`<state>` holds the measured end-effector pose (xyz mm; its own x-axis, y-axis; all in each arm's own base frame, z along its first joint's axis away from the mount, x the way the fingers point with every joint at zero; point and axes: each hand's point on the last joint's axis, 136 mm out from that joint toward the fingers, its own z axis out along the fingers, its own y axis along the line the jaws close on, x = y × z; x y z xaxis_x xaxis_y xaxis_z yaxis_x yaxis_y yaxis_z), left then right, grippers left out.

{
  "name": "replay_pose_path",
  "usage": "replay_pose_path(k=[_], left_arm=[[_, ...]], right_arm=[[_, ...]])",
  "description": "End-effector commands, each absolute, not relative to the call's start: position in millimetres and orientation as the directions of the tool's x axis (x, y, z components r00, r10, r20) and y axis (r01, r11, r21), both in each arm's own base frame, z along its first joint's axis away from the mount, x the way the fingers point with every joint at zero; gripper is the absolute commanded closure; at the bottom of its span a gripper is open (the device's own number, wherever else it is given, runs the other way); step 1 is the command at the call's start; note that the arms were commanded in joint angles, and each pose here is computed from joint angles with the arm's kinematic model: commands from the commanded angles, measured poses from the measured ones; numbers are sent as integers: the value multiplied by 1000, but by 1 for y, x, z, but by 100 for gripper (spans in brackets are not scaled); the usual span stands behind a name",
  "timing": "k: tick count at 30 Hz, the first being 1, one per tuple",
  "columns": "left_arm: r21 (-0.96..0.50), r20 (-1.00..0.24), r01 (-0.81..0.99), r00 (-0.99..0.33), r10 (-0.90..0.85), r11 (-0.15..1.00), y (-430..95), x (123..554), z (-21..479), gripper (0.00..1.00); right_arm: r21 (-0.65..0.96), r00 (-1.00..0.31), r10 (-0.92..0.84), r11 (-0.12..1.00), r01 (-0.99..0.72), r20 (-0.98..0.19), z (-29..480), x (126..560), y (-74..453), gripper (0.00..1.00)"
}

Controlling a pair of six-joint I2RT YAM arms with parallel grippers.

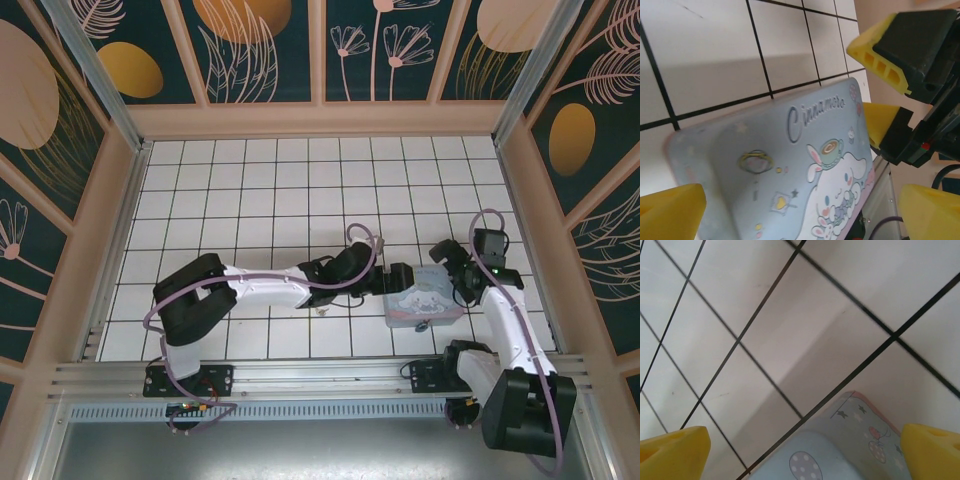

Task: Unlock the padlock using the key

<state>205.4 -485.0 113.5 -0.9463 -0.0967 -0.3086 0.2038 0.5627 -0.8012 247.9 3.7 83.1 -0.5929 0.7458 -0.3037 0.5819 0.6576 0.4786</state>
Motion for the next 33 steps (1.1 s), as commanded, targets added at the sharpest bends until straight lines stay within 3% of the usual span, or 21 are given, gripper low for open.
replay_pose_path(k=[1, 11, 22, 28, 33], left_arm=[[-860, -269, 193, -958, -99, 473, -501, 201, 129, 1], [-834, -331, 213, -931, -154, 509, -492, 225, 141, 1], [-748, -439, 150, -842, -313, 647, -403, 307, 133, 1], [-719, -460, 83, -801, -384, 690, -346, 330, 121, 1], [-687, -488, 85, -790, -371, 722, -330, 342, 114, 1]], right_arm=[[546, -606, 752, 632, 550, -260, 84, 249, 26, 4], [716, -634, 751, 545, 435, -185, 109, 278, 89, 9], [736, -728, 658, 588, 336, -194, 127, 354, 182, 8], [728, -772, 611, 610, 314, -179, 119, 387, 231, 6], [729, -790, 593, 609, 312, -157, 111, 399, 254, 6]])
